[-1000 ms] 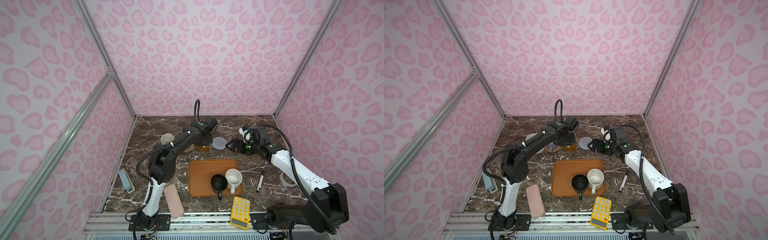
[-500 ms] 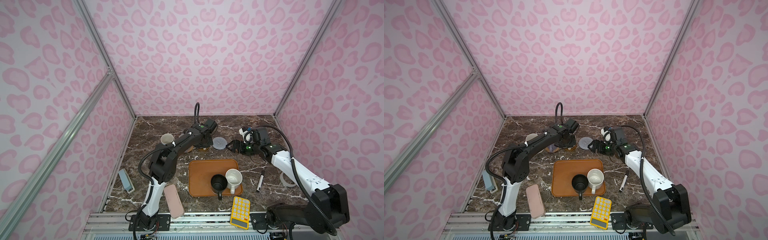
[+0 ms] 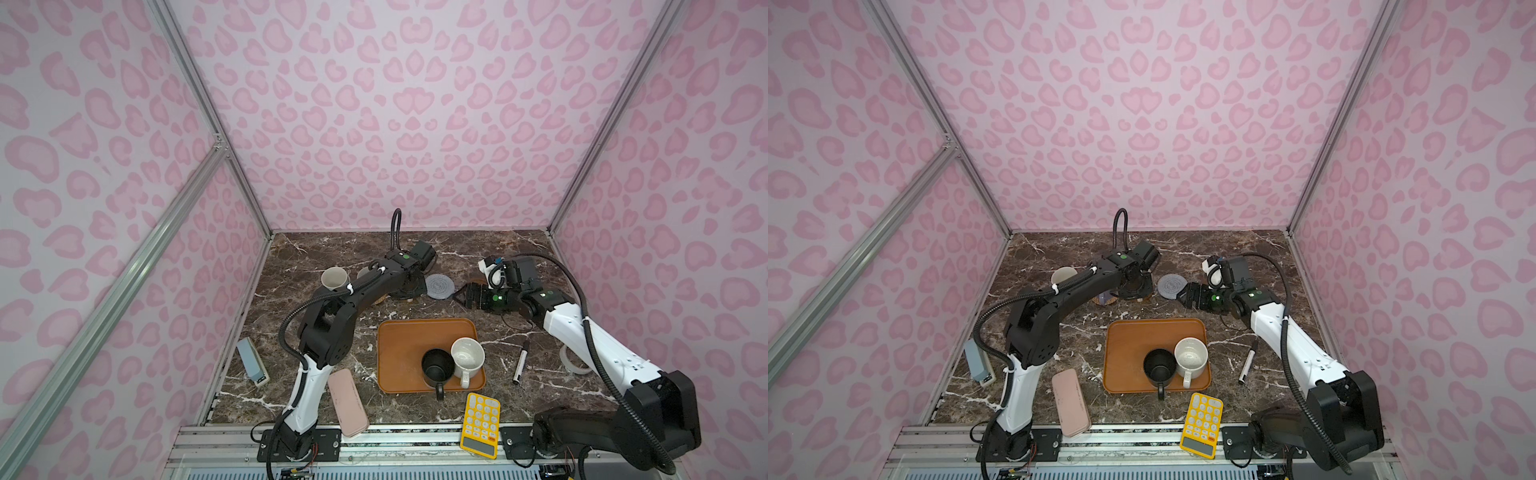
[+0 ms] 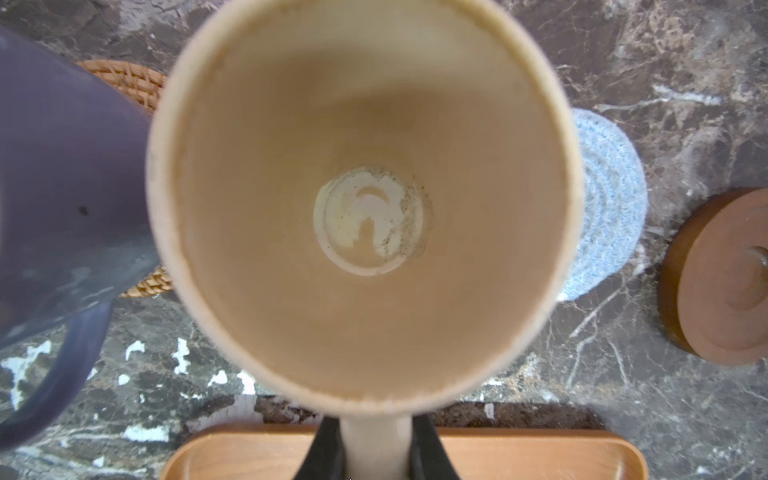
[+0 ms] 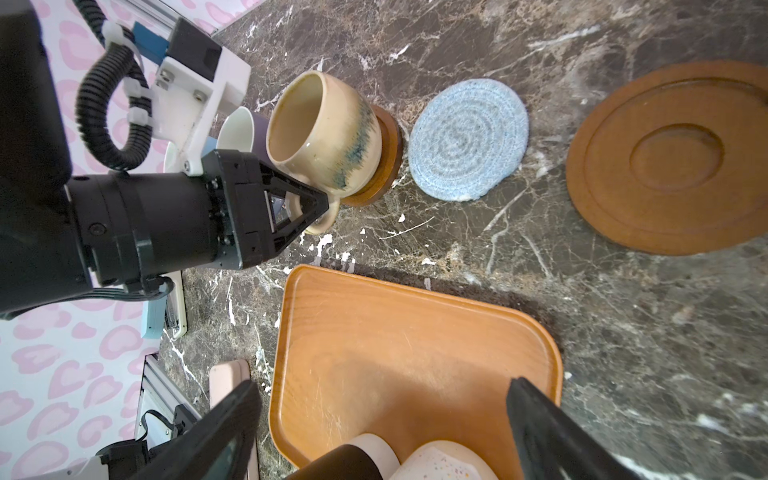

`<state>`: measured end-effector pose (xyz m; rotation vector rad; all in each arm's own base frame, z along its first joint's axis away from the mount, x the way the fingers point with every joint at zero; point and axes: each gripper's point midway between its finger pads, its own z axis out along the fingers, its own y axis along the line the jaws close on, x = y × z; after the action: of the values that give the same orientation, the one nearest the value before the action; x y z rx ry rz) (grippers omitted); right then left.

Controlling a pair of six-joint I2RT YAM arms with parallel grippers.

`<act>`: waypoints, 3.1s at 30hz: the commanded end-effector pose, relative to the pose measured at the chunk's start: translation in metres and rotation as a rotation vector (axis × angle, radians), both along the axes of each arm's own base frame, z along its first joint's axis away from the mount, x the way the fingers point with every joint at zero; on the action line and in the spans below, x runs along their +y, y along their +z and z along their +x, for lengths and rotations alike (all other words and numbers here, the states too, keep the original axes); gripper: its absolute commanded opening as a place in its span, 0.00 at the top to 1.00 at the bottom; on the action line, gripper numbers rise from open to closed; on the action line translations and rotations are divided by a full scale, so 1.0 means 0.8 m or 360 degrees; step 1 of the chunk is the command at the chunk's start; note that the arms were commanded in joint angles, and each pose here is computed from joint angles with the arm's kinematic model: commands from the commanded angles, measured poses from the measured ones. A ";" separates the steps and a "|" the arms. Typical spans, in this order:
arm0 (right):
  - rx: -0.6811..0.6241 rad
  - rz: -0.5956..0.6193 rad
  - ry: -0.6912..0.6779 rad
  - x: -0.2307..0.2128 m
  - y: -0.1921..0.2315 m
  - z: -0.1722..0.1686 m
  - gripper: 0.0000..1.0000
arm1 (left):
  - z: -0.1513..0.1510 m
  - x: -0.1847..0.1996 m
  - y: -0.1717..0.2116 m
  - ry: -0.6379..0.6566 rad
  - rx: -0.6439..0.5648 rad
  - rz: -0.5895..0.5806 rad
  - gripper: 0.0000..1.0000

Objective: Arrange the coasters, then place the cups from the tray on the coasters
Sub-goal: 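Carry the cream mug with left gripper over the wooden coaster and lower, then open left gripper and raise it off the cream mug, then lower right gripper into the black mug on the tray while left gripper withdraws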

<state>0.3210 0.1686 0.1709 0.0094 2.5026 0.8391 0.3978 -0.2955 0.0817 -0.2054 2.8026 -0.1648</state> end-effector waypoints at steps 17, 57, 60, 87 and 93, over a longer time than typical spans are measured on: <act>-0.0022 0.0012 0.0003 -0.001 0.001 -0.005 0.06 | -0.007 0.008 0.014 0.0014 -0.0026 -0.0001 0.50; -0.0052 -0.0505 0.0178 0.001 0.045 -0.065 0.12 | -0.133 0.031 0.195 -0.0227 -0.0306 -0.0551 0.03; -0.0063 -0.0576 0.0245 0.016 0.048 -0.082 0.15 | -0.144 0.024 0.197 -0.0264 -0.0279 -0.0643 0.02; -0.0155 -0.0785 0.0614 0.103 -0.008 -0.261 0.67 | -0.225 0.046 0.143 -0.0163 -0.0107 -0.0769 0.03; -0.0108 -0.0788 0.0677 0.115 -0.037 -0.282 0.70 | -0.234 0.043 0.133 -0.0133 -0.0089 -0.0753 0.03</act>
<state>0.0957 0.2551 0.1474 -0.7670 2.6113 0.3134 0.2068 -0.2604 0.1870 -0.1375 2.7037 -0.8350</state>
